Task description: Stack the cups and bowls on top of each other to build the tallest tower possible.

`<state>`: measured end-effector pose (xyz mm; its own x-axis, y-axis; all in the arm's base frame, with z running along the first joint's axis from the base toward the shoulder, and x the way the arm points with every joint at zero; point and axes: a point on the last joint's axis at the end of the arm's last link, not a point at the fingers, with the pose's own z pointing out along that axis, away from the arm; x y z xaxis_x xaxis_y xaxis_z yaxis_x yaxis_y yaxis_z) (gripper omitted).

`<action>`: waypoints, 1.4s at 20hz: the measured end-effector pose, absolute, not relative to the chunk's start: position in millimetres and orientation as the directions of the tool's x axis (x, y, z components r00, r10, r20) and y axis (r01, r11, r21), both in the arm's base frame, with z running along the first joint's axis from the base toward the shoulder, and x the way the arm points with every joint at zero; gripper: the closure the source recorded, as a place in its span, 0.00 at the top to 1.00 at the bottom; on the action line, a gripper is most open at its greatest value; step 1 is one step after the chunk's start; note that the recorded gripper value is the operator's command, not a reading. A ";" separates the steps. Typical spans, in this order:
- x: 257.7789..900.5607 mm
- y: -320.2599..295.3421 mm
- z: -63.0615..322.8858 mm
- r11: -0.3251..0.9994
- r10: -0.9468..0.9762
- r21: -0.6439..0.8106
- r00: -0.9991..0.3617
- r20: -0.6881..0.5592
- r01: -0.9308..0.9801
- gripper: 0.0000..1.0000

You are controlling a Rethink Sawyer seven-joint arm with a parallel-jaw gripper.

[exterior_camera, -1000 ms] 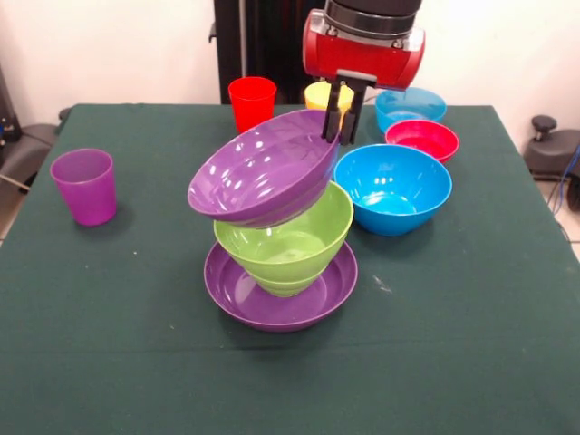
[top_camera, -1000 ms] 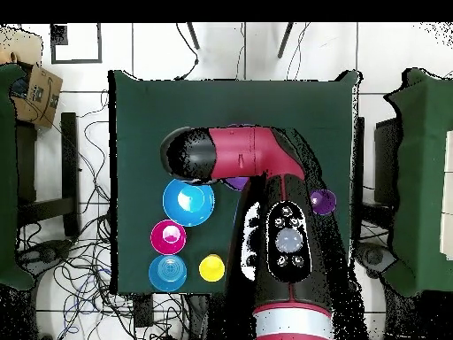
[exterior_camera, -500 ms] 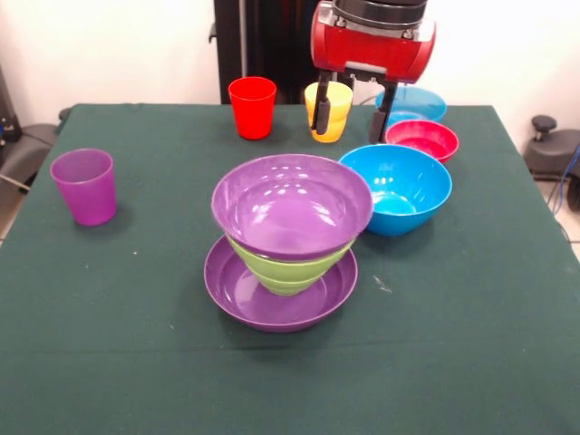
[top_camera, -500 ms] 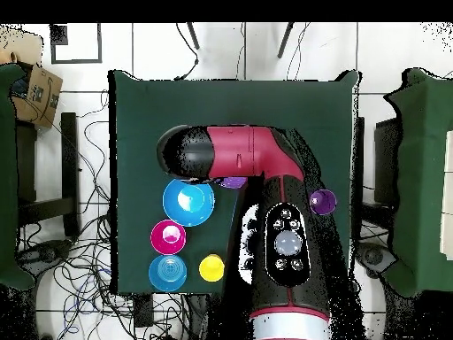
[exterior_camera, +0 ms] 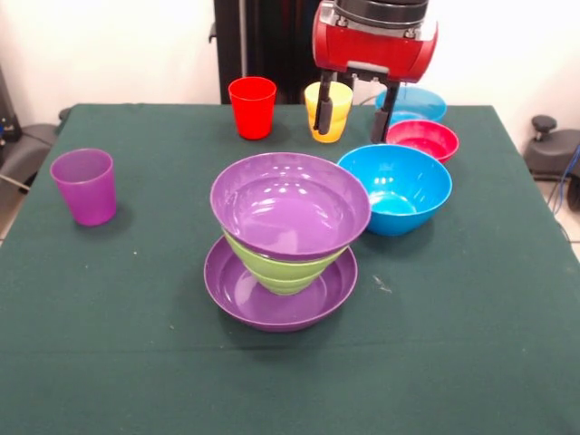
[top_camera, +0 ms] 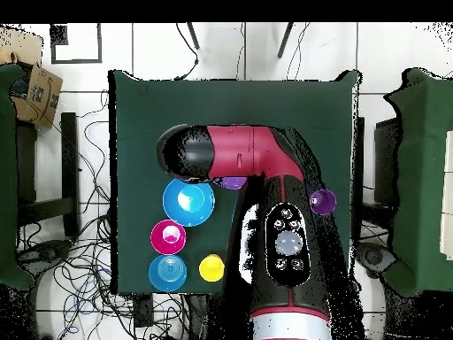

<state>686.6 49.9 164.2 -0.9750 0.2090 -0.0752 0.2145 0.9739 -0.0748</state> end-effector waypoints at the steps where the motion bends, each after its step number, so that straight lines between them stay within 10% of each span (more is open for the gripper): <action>1: 686.8 50.1 164.4 0.974 0.210 -0.073 -0.975 -0.075 0.216 1.00; 28: 789.6 81.1 166.1 0.956 0.294 0.004 -0.955 -0.032 0.294 1.00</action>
<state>789.6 81.1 166.1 -0.9553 0.2939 -0.0319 0.2940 0.9558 0.0042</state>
